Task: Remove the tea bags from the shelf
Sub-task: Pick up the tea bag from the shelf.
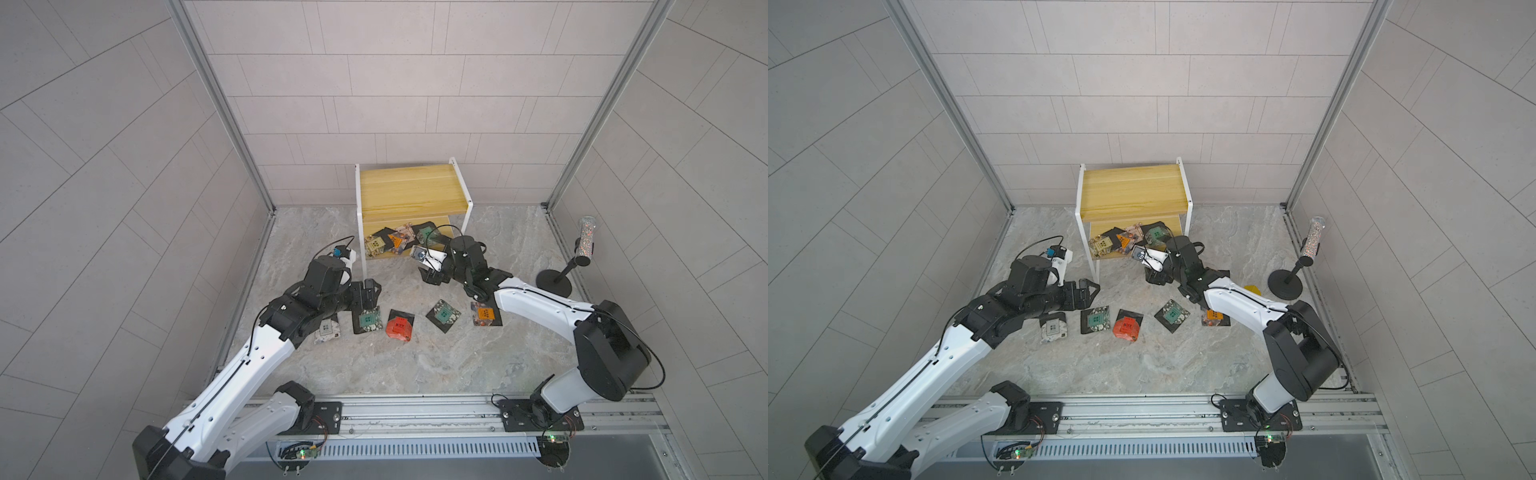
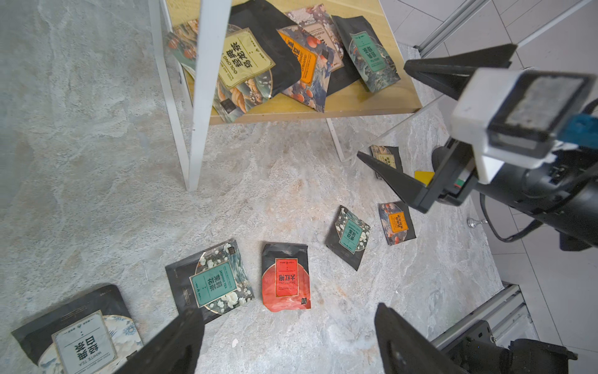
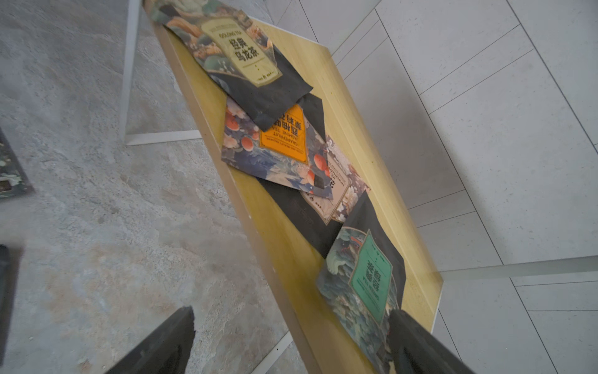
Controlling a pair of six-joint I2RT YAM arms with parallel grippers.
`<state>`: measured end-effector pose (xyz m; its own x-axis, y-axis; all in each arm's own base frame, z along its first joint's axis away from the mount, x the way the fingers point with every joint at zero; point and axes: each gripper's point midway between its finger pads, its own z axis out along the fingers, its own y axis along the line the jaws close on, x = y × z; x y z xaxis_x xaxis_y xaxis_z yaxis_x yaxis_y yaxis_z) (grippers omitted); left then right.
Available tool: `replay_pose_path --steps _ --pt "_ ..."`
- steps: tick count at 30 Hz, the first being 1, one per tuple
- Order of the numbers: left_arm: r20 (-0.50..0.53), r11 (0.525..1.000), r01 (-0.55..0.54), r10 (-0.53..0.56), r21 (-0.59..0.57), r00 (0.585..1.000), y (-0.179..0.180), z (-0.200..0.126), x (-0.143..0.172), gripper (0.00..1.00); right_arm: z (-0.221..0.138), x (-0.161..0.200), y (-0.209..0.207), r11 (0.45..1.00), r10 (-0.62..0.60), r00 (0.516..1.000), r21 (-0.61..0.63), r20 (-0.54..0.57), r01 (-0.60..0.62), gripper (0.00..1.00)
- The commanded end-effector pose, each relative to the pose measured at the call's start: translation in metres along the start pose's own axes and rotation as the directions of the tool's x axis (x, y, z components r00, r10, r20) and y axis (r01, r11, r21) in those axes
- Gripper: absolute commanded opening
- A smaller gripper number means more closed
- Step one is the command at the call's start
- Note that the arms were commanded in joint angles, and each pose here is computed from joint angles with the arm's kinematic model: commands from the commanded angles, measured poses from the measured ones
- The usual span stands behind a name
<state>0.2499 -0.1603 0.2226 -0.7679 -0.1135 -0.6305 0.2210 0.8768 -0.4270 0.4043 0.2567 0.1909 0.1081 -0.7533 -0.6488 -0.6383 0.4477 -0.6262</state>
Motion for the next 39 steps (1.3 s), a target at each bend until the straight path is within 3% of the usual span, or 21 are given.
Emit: replay_pose_path --steps 1,11,17,39 --pt "-0.002 1.000 0.009 -0.009 -0.024 1.000 0.008 -0.002 0.004 0.90 0.008 -0.005 -0.016 0.999 -0.015 1.000 0.050 -0.008 0.016 0.97" --pt "-0.011 0.999 0.014 -0.014 -0.040 1.000 0.013 0.000 0.007 0.90 0.031 0.006 -0.023 0.998 -0.005 0.998 0.062 -0.058 0.009 0.95" --pt "-0.015 0.999 0.021 -0.022 -0.040 1.000 0.015 0.002 0.008 0.90 0.039 0.013 -0.012 1.000 0.003 0.997 0.012 -0.077 -0.002 0.88" --pt "-0.019 0.999 0.034 -0.034 -0.023 0.999 0.015 0.006 0.007 0.89 0.014 0.023 0.004 0.999 0.033 0.993 -0.007 -0.109 -0.034 0.50"
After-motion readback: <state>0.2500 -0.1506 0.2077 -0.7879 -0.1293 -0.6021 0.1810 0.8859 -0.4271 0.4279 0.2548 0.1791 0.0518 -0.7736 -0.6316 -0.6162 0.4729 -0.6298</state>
